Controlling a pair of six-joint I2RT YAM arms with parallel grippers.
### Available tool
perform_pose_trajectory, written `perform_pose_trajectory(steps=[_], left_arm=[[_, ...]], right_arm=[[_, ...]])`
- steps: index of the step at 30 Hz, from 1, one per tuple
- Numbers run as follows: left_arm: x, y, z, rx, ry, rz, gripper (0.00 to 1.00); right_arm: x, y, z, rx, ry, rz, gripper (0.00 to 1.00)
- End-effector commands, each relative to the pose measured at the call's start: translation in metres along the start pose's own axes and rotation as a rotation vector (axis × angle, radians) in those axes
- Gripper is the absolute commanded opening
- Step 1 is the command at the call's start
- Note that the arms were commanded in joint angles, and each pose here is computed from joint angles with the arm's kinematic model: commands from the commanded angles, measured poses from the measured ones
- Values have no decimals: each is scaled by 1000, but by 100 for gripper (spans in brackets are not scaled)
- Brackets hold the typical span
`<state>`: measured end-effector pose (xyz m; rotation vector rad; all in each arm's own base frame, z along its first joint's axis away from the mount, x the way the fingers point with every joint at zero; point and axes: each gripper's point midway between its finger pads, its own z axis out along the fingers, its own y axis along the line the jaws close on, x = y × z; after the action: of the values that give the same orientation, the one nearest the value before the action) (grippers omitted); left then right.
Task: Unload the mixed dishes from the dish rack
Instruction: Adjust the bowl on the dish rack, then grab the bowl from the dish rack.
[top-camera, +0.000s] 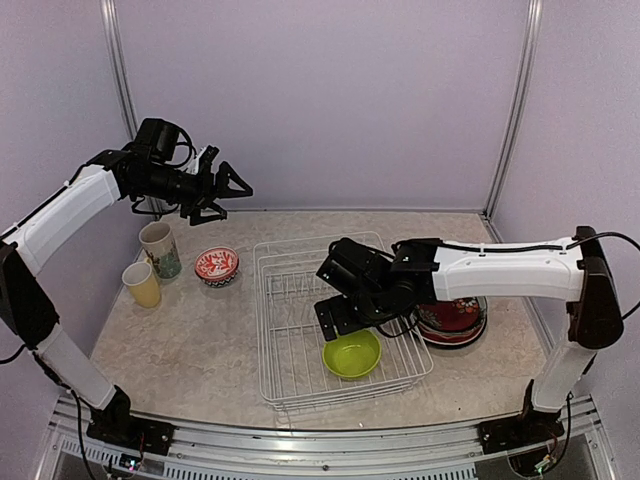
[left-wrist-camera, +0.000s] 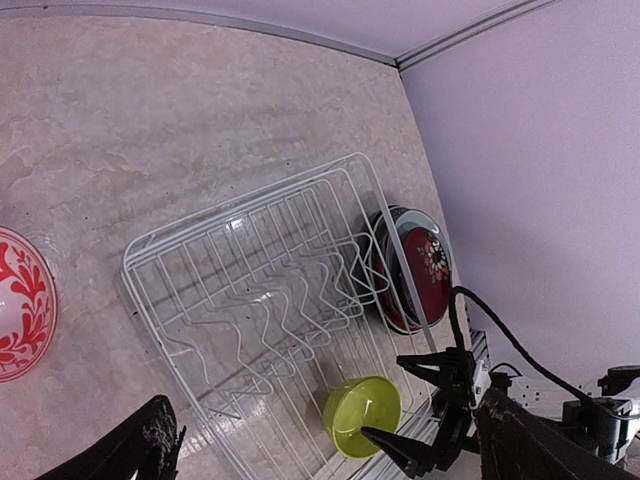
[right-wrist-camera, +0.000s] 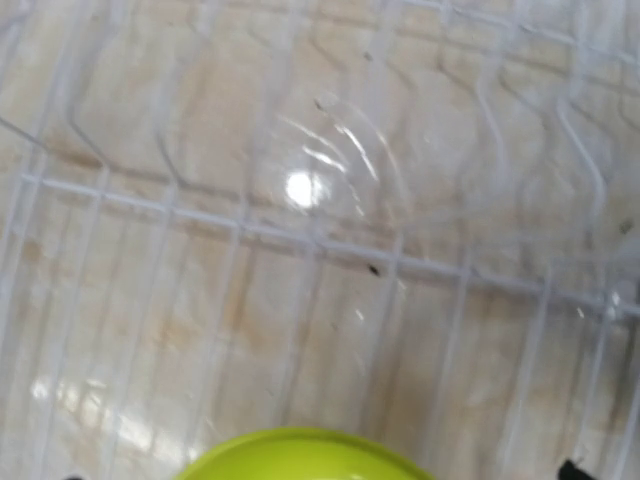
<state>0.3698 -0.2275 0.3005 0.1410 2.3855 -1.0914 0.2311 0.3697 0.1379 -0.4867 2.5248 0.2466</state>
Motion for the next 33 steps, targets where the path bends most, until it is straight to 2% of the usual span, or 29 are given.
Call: perform_pose_trajectory(steps=[1,6,9,13,19,24,28,33], left_arm=[[-4,-4,-5,5,-11,19,99],[-4,-6,-7,10,-12,21,99],[-3,-7,-6,11,-9,23,99],[-3,-8,-6,11,-9,25,99],[0,-9,-3,13,-1,28,99],[3,-12,0,19,12,30,99],[11,-21,5,35,31,48,99],[28,-36,20,55,87,73,99]], right_arm=[[14,-27,-6,45,11,78,100],[35,-52,-12,123,59,116,95],[53,-60,-9,142,107,118,84],[68,-58,-2,120,150,122,74],[72,-54,11,125,163,106,53],[66,-41,26,89,125,106,39],[59,-42,32,119,100,107,22],[39,-46,19,142,33,116,1]])
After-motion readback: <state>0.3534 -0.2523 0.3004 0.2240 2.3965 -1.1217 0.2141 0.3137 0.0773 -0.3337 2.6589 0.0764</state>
